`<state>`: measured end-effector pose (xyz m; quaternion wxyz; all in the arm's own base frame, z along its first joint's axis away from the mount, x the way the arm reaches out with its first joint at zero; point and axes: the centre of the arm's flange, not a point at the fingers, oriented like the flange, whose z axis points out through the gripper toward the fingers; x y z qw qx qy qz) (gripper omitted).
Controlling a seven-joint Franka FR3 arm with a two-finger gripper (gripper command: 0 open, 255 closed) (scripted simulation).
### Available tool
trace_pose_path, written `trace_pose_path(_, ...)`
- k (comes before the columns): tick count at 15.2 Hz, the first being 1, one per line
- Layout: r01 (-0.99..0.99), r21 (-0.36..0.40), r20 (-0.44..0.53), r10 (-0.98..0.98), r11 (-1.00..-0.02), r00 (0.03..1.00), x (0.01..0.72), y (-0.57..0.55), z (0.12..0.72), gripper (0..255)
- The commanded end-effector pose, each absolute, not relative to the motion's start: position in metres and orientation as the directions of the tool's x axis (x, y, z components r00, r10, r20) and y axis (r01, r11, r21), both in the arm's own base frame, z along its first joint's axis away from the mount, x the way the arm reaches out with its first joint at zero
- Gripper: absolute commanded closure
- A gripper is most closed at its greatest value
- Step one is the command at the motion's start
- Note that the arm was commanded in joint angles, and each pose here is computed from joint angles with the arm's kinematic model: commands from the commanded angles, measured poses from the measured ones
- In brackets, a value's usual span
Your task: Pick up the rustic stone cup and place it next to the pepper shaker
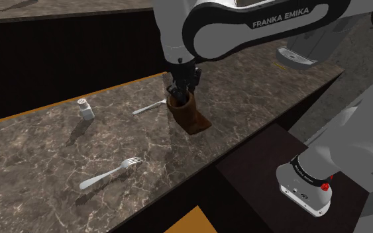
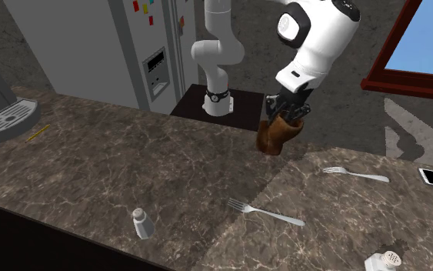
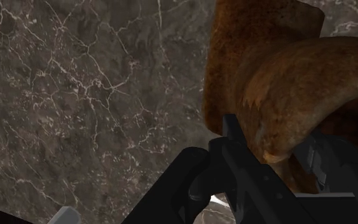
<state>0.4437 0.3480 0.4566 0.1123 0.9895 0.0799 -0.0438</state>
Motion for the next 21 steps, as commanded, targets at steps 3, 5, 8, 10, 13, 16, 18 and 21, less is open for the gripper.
trace_pose_path(3, 0.168, 0.215, -0.104, 0.148, -0.962, 0.983, 0.444, 0.349, 0.477, 255)
trace_pose_path(5, 0.168, 0.215, -0.104, 0.148, -0.962, 0.983, 0.444, 0.349, 0.488, 255)
trace_pose_path(8, 0.168, 0.215, -0.104, 0.148, -0.962, 0.983, 0.444, 0.349, 0.504, 255)
trace_pose_path(10, 0.168, 0.215, -0.104, 0.148, -0.962, 0.983, 0.444, 0.349, 0.514, 255)
trace_pose_path(13, 0.168, 0.215, -0.104, 0.148, -0.962, 0.983, 0.444, 0.349, 0.530, 255)
trace_pose_path(16, 0.168, 0.215, -0.104, 0.148, -0.962, 0.983, 0.444, 0.349, 0.546, 255)
trace_pose_path(18, 0.168, 0.215, -0.104, 0.148, -0.962, 0.983, 0.444, 0.349, 0.556, 255)
trace_pose_path(21, 0.168, 0.215, -0.104, 0.148, -0.962, 0.983, 0.444, 0.349, 0.572, 255)
